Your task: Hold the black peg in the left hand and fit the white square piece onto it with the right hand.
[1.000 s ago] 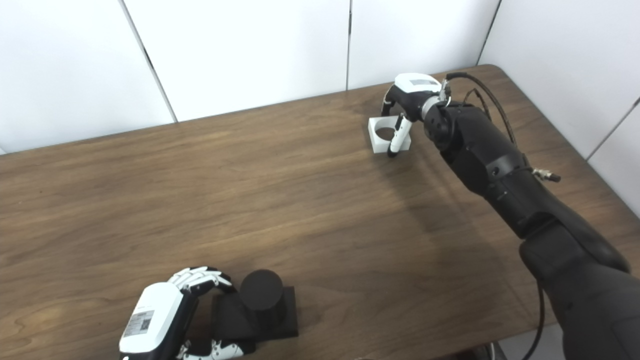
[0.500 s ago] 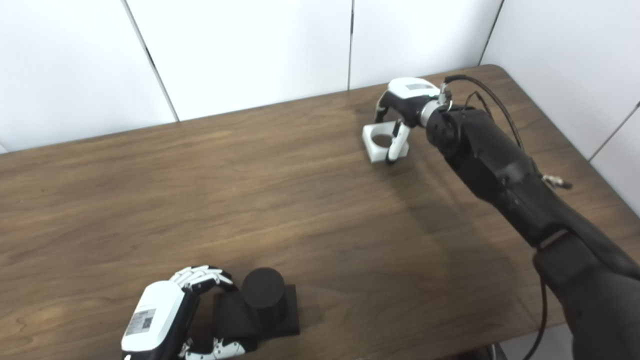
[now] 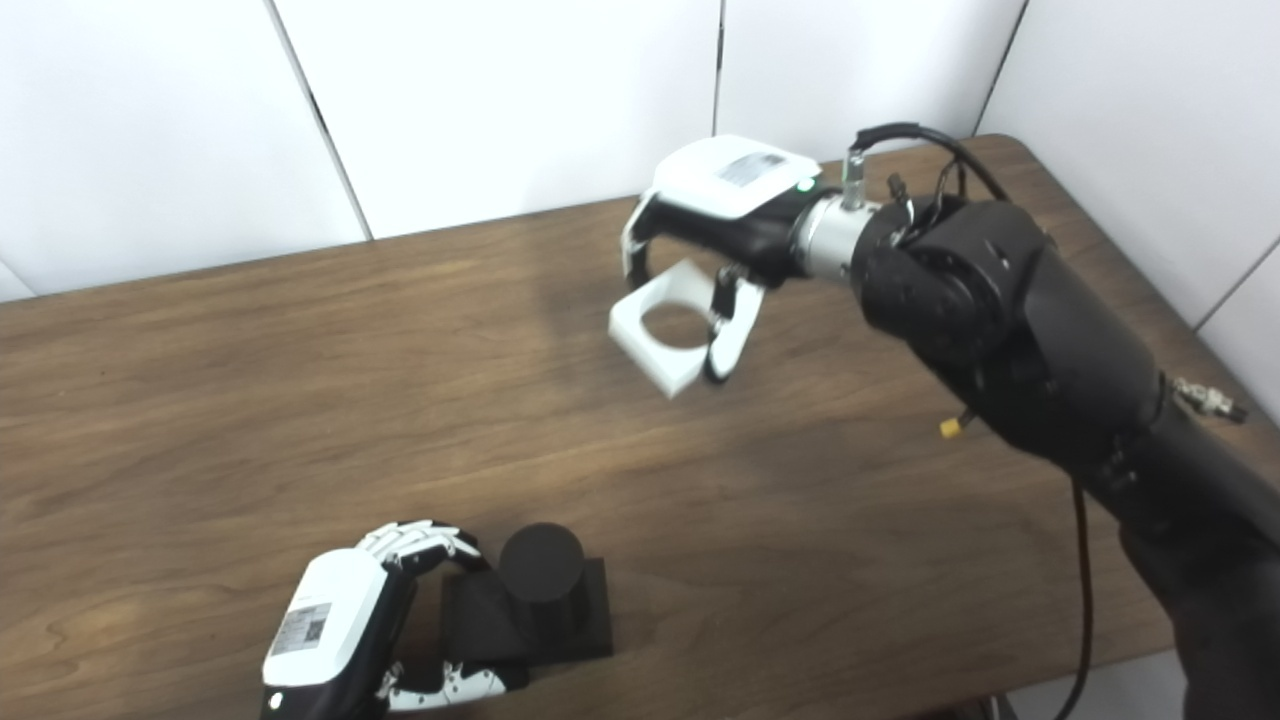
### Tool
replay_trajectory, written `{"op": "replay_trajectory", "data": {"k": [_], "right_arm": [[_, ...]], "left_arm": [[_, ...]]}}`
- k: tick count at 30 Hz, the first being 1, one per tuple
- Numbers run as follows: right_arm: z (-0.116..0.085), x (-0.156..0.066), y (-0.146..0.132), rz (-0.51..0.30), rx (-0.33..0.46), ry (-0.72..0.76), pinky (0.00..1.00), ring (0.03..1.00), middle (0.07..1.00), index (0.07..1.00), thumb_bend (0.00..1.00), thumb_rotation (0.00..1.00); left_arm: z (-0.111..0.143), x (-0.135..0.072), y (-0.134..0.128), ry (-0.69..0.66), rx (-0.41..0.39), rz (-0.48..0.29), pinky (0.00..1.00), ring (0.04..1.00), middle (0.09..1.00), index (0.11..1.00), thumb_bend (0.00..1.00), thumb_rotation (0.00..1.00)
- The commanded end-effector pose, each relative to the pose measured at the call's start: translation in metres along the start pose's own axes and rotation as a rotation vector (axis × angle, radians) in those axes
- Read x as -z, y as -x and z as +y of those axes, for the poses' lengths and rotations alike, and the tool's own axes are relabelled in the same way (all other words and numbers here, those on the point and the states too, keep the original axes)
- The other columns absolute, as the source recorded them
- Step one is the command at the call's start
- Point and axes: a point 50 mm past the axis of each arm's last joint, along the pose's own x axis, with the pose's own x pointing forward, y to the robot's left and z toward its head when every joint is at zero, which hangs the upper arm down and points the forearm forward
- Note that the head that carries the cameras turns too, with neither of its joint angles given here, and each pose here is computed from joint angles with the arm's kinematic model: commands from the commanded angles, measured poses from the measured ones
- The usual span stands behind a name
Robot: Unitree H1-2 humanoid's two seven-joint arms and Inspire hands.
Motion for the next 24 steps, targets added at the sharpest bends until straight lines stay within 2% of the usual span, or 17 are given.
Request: {"op": "replay_trajectory", "data": {"k": [1,5,10,24], "right_arm": [[-0.017,-0.02,0.008,-0.058,0.06,0.027,0.83,0.893,0.777,0.485,0.52,0.13],[-0.01,-0.054,0.015,-0.175,0.054,0.03,0.82,0.873,0.76,0.483,0.52,0.13],[-0.001,-0.078,0.013,-0.253,0.022,0.036,0.8,0.869,0.753,0.482,0.52,0.13],[0.022,-0.101,0.006,-0.294,-0.005,0.029,0.85,0.898,0.768,0.482,0.52,0.13]], "left_arm": [[-0.004,0.0,-0.002,-0.007,0.039,0.0,0.84,0.804,0.738,0.482,0.52,0.05],[-0.003,-0.001,-0.003,-0.008,0.038,0.004,0.83,0.802,0.738,0.482,0.52,0.05],[-0.002,-0.003,-0.003,-0.008,0.045,0.005,0.83,0.806,0.741,0.482,0.52,0.05],[-0.001,-0.005,-0.002,-0.006,0.049,-0.002,0.82,0.804,0.74,0.482,0.52,0.05]]}}
